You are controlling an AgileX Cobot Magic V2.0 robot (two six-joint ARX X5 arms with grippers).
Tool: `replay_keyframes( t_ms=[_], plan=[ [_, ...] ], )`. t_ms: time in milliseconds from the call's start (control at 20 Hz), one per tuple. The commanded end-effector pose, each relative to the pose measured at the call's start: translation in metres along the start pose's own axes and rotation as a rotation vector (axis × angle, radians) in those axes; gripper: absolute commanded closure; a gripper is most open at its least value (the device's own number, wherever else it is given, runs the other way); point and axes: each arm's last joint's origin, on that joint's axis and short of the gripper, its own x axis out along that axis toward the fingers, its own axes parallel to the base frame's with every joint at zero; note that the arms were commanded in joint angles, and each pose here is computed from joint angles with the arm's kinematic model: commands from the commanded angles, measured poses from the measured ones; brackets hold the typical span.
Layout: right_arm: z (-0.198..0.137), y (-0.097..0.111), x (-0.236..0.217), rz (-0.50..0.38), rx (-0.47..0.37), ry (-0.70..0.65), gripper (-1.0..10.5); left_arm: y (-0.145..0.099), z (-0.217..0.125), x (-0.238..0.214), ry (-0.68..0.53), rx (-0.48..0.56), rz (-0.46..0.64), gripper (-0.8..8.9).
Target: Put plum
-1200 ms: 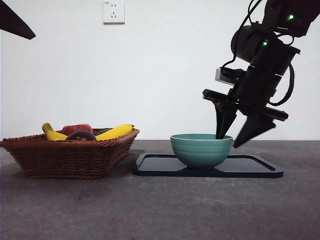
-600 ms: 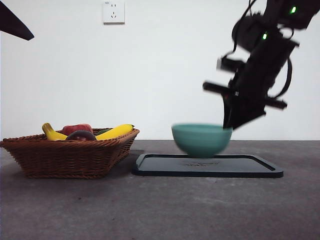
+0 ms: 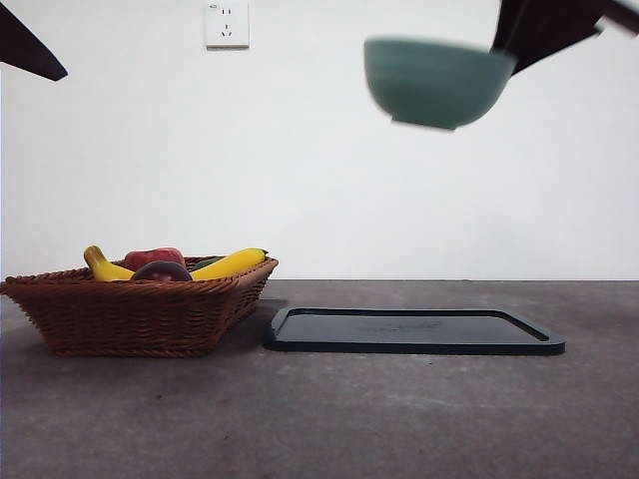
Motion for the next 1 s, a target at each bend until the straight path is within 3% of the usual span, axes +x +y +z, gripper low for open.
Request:
replay_keyframes(
  t_ms=[50, 250, 550, 800, 1000],
  plan=[
    [-0.009, 0.010, -0.015, 0.018, -0.060, 0.054, 9.4, -0.002, 0.005, -0.002, -0.016, 0.037, -0.006, 3.80],
    [-0.040, 0.021, -0.020, 0.064, -0.111, 0.109, 9.4, -0.002, 0.005, -0.002, -0.017, 0.037, -0.006, 3.80],
    [-0.093, 0.023, 0.022, 0.106, -0.113, 0.209, 9.4, -0.002, 0.005, -0.002, -0.017, 0.037, -0.006, 3.80],
    [-0.128, 0.020, 0.057, 0.084, -0.106, 0.286, 9.4, -0.002, 0.005, -0.002, -0.018, 0.038, -0.006, 3.80],
    [-0.136, 0.020, 0.082, 0.040, -0.122, 0.320, 9.4, -0.002, 0.005, -0.002, -0.018, 0.037, -0.006, 3.80]
  ],
)
